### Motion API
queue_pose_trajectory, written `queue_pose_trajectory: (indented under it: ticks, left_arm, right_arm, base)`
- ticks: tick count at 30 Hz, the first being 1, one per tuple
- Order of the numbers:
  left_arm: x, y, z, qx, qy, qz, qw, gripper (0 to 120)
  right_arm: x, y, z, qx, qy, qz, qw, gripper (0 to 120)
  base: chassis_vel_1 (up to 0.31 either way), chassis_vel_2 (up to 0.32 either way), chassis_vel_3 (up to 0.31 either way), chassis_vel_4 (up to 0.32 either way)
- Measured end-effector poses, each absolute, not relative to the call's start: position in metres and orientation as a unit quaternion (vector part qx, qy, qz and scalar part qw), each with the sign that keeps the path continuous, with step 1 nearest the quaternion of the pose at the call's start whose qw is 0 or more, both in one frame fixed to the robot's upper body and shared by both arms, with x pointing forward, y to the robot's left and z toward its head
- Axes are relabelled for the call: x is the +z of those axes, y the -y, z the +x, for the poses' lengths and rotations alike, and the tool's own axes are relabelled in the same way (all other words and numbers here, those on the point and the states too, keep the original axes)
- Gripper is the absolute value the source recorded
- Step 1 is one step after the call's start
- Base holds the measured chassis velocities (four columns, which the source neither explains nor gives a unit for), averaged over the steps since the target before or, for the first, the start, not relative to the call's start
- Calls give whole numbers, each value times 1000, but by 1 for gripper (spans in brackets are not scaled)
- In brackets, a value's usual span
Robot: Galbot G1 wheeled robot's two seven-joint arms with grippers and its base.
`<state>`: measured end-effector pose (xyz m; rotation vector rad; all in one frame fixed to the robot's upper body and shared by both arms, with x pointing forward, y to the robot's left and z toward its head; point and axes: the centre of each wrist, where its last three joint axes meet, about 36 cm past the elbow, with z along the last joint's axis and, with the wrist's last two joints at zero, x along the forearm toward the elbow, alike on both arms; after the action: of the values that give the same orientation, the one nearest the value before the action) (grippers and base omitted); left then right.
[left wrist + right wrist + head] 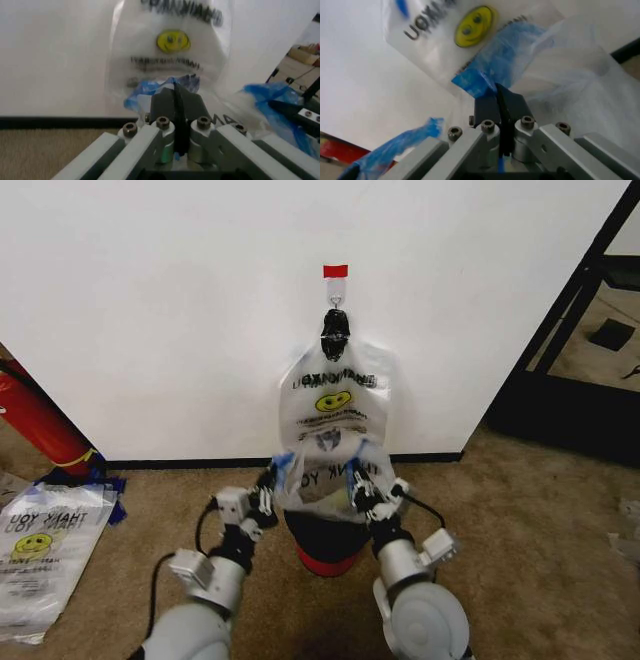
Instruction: Pick up the garbage bag from the wall and place it over the trash bin.
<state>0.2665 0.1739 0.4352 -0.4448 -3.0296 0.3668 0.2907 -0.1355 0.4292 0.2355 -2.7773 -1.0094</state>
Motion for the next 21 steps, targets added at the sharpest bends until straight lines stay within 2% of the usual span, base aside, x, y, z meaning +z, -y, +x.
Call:
queue_pose_trajectory:
  ticks: [11, 21]
  left_arm:
    - [416, -174, 234, 95, 985, -122, 75, 0]
    - [385, -168, 239, 93, 986, -94, 102, 0]
  right_arm:
    - [419, 149, 245, -268, 957, 48, 96, 0]
    - [395, 155, 249, -231, 968, 19, 92, 0]
  base:
    - [0, 0, 0, 0]
    - [0, 0, 0, 0]
